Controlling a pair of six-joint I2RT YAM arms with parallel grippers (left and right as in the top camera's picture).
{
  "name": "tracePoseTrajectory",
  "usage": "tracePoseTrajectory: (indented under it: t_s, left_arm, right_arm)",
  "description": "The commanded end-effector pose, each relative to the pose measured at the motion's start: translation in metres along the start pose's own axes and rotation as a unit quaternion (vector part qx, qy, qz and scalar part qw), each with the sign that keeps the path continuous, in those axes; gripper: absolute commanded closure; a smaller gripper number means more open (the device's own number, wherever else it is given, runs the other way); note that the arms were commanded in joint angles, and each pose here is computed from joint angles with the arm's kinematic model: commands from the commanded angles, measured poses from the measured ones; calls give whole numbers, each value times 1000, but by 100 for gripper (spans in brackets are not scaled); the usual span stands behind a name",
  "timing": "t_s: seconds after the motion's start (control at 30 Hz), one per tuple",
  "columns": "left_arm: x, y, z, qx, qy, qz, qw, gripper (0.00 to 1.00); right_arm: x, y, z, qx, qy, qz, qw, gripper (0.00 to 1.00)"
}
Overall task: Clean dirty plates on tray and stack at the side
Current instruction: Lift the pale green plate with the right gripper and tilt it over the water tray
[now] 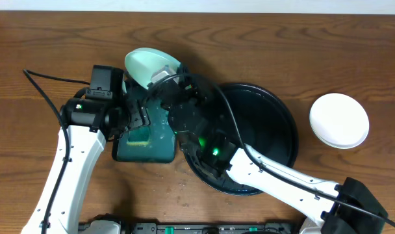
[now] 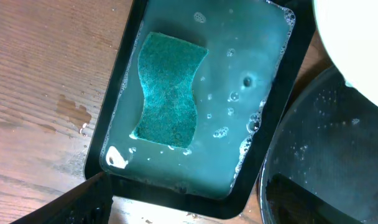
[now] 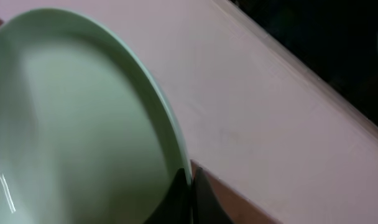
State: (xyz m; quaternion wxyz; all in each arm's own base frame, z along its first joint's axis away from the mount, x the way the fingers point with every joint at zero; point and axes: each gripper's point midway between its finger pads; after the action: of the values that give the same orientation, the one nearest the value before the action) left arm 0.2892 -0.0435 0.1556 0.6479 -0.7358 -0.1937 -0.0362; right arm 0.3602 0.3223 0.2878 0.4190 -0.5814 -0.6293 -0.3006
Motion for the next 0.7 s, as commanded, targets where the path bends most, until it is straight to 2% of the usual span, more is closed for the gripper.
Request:
tracePoseTrajectory:
  t_s: [0.0,0.07,0.13,0.2,0.27,0.33,0.47,0.67]
  left_arm:
    - [5,-5,-1,-2,6,-9,1000,20]
    - [5,-5,-1,-2,6,-9,1000,20]
    - [5,-5,-1,-2,6,-9,1000,20]
    - [5,-5,-1,-2,6,-9,1000,20]
    - [5,-5,-1,-2,6,-9,1000,20]
    - [5,-5,-1,-2,6,-9,1000,20]
    - [5,-5,-1,-2,6,-9,1000,20]
    - [5,-5,-1,-2,6,-9,1000,20]
  right_arm:
    - [6,1,5,46,32,-6,998,99]
    - [3,3,-2,26,-7,-1,1000,99]
    - [6,4,-21,-20,39,-1,999,99]
    - [11,2,-6,18,1,-14,1000,99]
    - [12,1,-10,4,-22,-14,1000,99]
    - [11,1,-19,-20,26,-10,999,99]
    - [-6,7,-14,1,90,17,996,99]
    - [-75,35,-31,12,271,130,954,99]
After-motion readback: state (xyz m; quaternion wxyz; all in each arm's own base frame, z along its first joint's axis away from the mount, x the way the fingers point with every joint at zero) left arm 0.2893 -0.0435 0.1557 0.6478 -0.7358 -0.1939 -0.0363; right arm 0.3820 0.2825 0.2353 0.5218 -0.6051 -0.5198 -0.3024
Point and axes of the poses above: each gripper's point midway between its finger pads, its own y axis out along the fingers, its own z axis along the line the jaws close on, x = y × z, and after that the axes turned 4 degrees about y, right-handed
